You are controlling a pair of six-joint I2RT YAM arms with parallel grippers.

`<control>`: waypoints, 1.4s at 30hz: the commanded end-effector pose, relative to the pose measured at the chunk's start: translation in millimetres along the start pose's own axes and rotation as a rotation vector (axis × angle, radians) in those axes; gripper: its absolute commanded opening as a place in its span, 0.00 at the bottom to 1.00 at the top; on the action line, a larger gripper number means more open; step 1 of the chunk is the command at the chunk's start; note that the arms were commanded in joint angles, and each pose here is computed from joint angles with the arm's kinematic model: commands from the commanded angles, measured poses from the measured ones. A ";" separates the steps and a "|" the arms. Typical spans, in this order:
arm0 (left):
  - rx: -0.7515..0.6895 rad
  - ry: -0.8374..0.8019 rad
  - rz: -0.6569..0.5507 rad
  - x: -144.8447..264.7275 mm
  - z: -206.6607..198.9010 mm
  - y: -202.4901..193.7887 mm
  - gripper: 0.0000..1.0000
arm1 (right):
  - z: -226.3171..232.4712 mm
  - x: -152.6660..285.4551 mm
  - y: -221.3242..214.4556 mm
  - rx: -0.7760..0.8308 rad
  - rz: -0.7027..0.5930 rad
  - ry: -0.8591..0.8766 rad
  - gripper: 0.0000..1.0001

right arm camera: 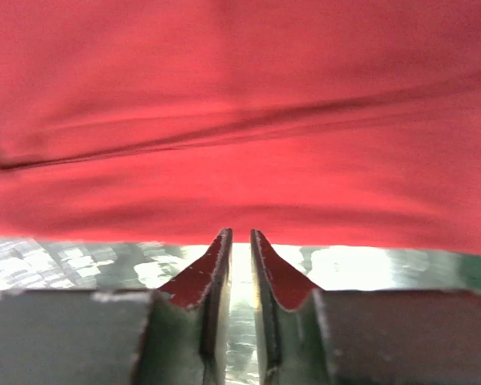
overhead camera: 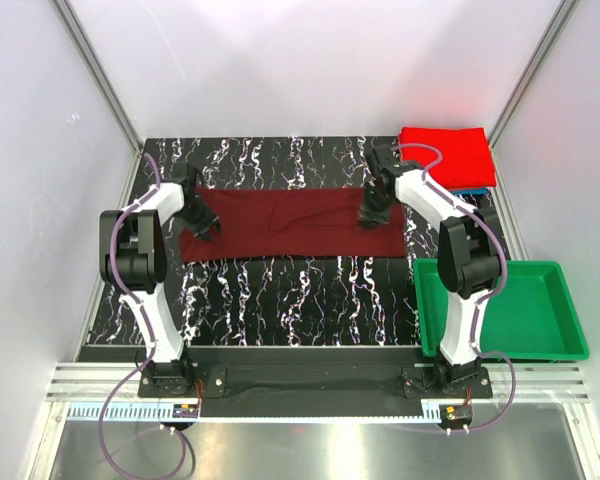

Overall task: Fold and stack the t-shirts
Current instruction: Fold the tshirt

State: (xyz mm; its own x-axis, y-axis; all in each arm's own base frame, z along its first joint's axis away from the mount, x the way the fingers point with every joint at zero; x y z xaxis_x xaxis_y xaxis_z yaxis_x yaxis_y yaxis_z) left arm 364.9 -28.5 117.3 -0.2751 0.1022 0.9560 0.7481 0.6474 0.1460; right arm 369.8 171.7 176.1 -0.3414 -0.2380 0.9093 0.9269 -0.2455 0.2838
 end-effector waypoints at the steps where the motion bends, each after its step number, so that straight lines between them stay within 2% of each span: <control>1: 0.034 0.074 -0.089 2.8 4.2 26.8 0.36 | -40.9 3.5 -3.2 0.016 -0.001 -0.136 0.20; 6: 0.057 0.226 -0.096 -14.8 22.4 48.7 0.36 | -74.3 7.9 2.7 -0.018 -0.007 -0.166 0.24; 9: 0.090 0.225 -0.075 -22.1 30.2 57.7 0.35 | -79.0 -2.7 -2.9 -0.007 0.028 -0.159 0.25; 13: 0.076 0.204 -0.121 -19.7 27.5 70.3 0.36 | -83.9 -16.2 -20.0 -0.069 0.081 -0.139 0.25; 16: 0.072 0.193 -0.113 -20.3 22.0 78.5 0.36 | -88.9 -20.5 -33.5 -0.085 0.101 -0.133 0.25; 20: 0.067 0.196 -0.116 -17.7 20.4 81.3 0.36 | -97.4 -21.3 -42.1 -0.087 0.112 -0.186 0.23; 23: 0.062 0.197 -0.124 -14.3 20.9 81.8 0.36 | -98.5 -15.4 -41.8 -0.095 0.086 -0.203 0.15; 25: 0.060 0.193 -0.132 -11.4 20.4 82.2 0.37 | -97.7 -11.6 -42.3 -0.101 0.070 -0.212 0.14; 27: 0.058 0.166 -0.133 -7.3 17.2 83.0 0.37 | -93.4 -4.5 -38.6 -0.091 0.044 -0.177 0.15; 32: 0.049 0.036 -0.121 6.2 3.4 82.5 0.38 | -72.4 10.1 -16.6 0.041 -0.013 0.030 0.26; 42: 0.023 -0.085 -0.108 21.9 -15.1 75.1 0.39 | -70.2 -10.6 8.0 0.083 -0.011 0.016 0.29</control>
State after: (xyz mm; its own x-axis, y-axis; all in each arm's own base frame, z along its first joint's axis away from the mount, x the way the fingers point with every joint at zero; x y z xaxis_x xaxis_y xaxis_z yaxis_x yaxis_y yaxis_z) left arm 418.6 19.2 122.1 -0.2916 0.0498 0.9552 0.6968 0.6952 0.1765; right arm 356.5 105.8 141.4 -0.3196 -0.2395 0.9168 0.9397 -0.2047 0.2741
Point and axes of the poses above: each gripper's point midway between its finger pads, its own x axis back along the fingers, its own z axis along the line the jaws close on, y = z × x, the point moved 10 cm from there along x, back along the fingers
